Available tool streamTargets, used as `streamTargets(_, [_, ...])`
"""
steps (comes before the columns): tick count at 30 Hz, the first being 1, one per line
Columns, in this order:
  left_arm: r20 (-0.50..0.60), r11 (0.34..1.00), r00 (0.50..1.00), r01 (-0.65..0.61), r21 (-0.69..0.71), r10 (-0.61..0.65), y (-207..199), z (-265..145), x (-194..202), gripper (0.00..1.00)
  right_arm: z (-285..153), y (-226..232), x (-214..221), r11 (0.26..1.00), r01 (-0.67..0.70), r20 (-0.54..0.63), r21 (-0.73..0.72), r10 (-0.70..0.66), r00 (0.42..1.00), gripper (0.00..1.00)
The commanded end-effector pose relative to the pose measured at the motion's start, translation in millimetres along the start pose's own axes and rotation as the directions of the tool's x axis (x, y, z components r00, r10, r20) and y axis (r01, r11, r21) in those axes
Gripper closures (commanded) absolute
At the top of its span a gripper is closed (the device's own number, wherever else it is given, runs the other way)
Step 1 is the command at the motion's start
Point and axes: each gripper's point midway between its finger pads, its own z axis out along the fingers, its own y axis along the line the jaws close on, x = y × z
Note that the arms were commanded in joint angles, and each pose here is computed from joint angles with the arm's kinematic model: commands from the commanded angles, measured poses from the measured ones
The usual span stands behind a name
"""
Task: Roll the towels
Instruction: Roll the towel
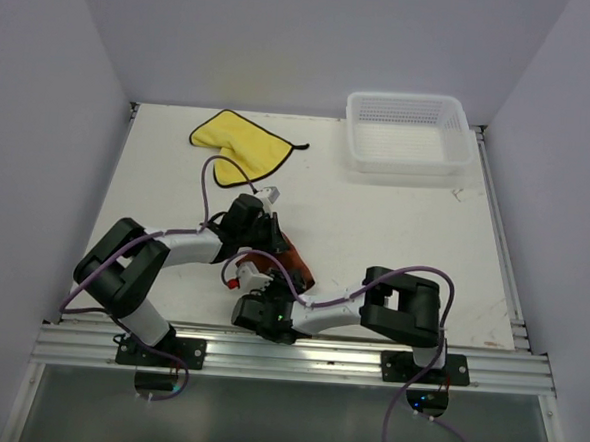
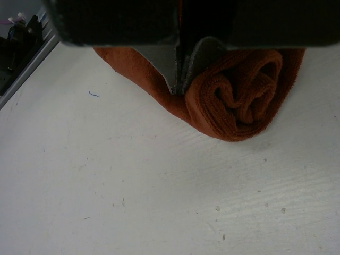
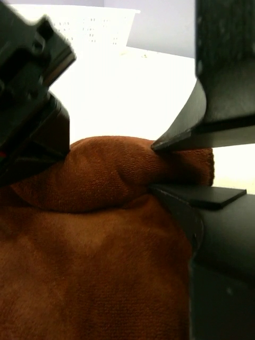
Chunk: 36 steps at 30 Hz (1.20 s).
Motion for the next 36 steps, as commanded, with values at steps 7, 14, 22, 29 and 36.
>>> streamTargets(7, [-0.051, 0.994, 0.999, -0.001, -0.110, -0.005, 27, 6, 17, 1.00, -20, -29, -12, 0.973, -0.230, 0.067, -0.025, 0.231, 0.971, 0.60])
streamTargets(14, [-0.054, 0.993, 0.998, -0.015, -0.116, 0.008, 28, 6, 15, 1.00, -37, -54, -6, 0.917, -0.388, 0.082, -0.088, 0.395, 0.915, 0.59])
streamTargets(22, [-0.047, 0.992, 0.999, -0.011, -0.122, 0.006, 29, 3, 14, 1.00, -61, -78, -15, 0.760, -0.591, 0.076, -0.272, 0.629, 0.774, 0.57])
streamTargets(29, [-0.048, 0.992, 0.999, -0.004, -0.128, -0.002, 31, 0, 18, 1.00, -27, -66, -3, 0.440, -0.770, -0.190, -0.462, 0.799, 0.571, 0.56])
streamTargets(36, [-0.035, 0.992, 0.999, -0.005, -0.130, 0.000, 30, -3, 15, 1.00, 4, -46, 2, 0.221, -0.836, -0.381, -0.503, 0.811, 0.444, 0.55])
